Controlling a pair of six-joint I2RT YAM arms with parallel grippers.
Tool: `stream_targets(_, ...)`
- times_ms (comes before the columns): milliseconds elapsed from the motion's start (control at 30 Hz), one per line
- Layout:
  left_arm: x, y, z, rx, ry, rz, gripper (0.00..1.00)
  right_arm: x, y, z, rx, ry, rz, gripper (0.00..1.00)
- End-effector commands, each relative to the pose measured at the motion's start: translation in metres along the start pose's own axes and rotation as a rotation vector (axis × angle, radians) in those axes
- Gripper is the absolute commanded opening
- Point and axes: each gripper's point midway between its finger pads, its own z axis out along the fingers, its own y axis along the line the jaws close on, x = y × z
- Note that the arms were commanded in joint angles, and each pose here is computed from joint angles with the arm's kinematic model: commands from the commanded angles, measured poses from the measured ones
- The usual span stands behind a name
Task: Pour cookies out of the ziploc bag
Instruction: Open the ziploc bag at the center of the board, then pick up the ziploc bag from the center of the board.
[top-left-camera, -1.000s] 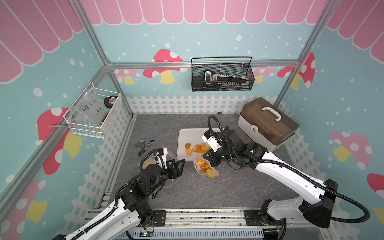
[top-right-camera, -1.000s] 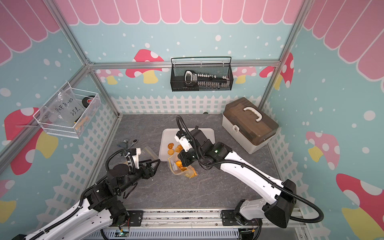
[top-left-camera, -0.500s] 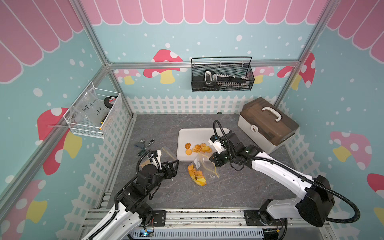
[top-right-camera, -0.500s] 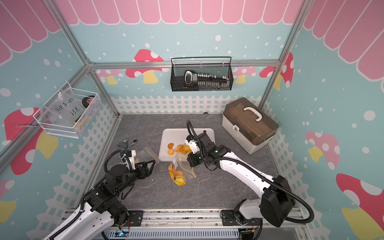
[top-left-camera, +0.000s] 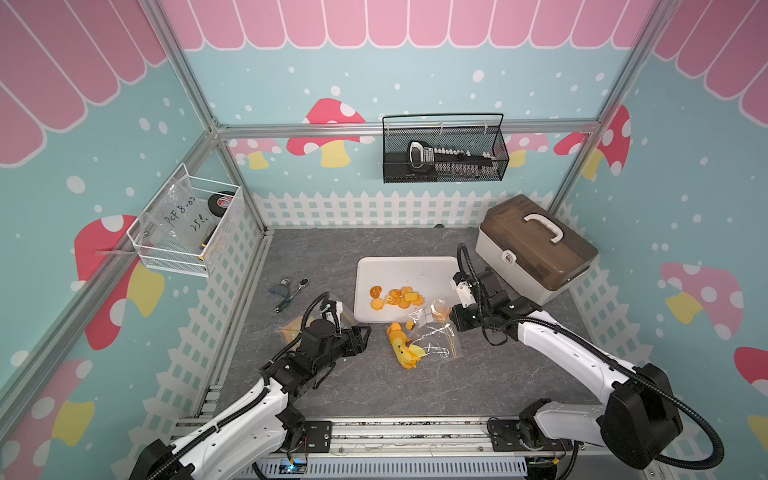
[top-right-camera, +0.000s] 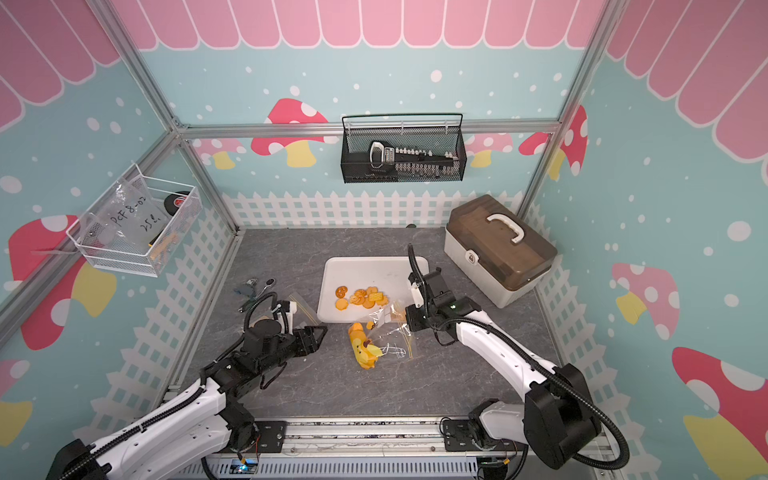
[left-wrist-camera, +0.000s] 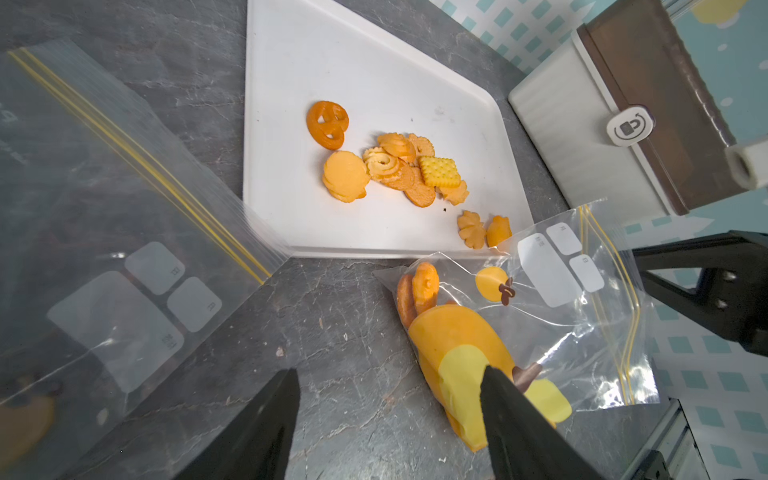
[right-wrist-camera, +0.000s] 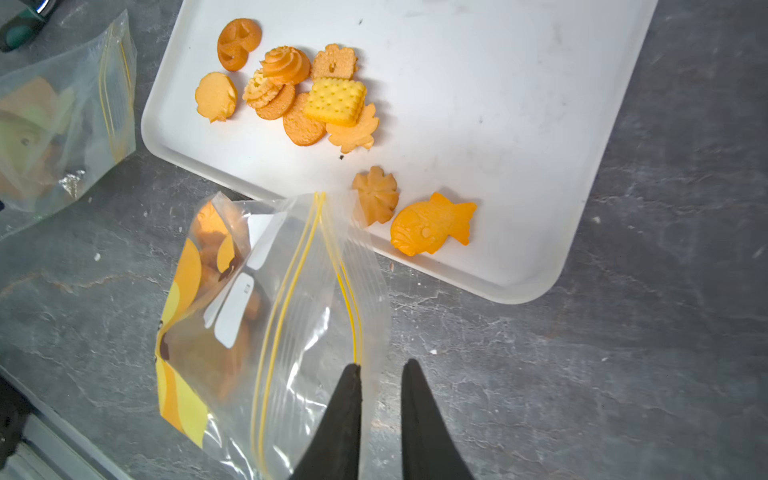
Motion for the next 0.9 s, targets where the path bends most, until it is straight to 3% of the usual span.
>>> stream_targets(0, -0.002, -0.007, 0.005, 0.046, -0.012, -0.032, 0.71, -0.005, -0.006, -0.016, 0.039, -0.031, -0.010, 0.26)
stream_targets(133, 0.001, -0.012, 0.015, 0.057, 0.005, -0.038, 0.68, -0.009, 0.002, -0.031, 0.007, -0.052, 0.000, 0.30)
stream_targets(433, 0.016, -0.027, 0.054, 0.075, 0.077, -0.025, 0.60, -0.005, 0.054, -0.065, -0.270, -0.087, 0.020, 0.39)
stream_targets(567, 0.020, -0.028, 0.060, 0.075, 0.079, -0.021, 0.58, 0.008, 0.057, -0.057, -0.260, -0.053, 0.010, 0.44)
stream_targets(867, 0.021, -0.027, 0.058, 0.068, 0.081, -0.015, 0.58, 0.009, 0.061, -0.037, -0.254, -0.016, -0.004, 0.44)
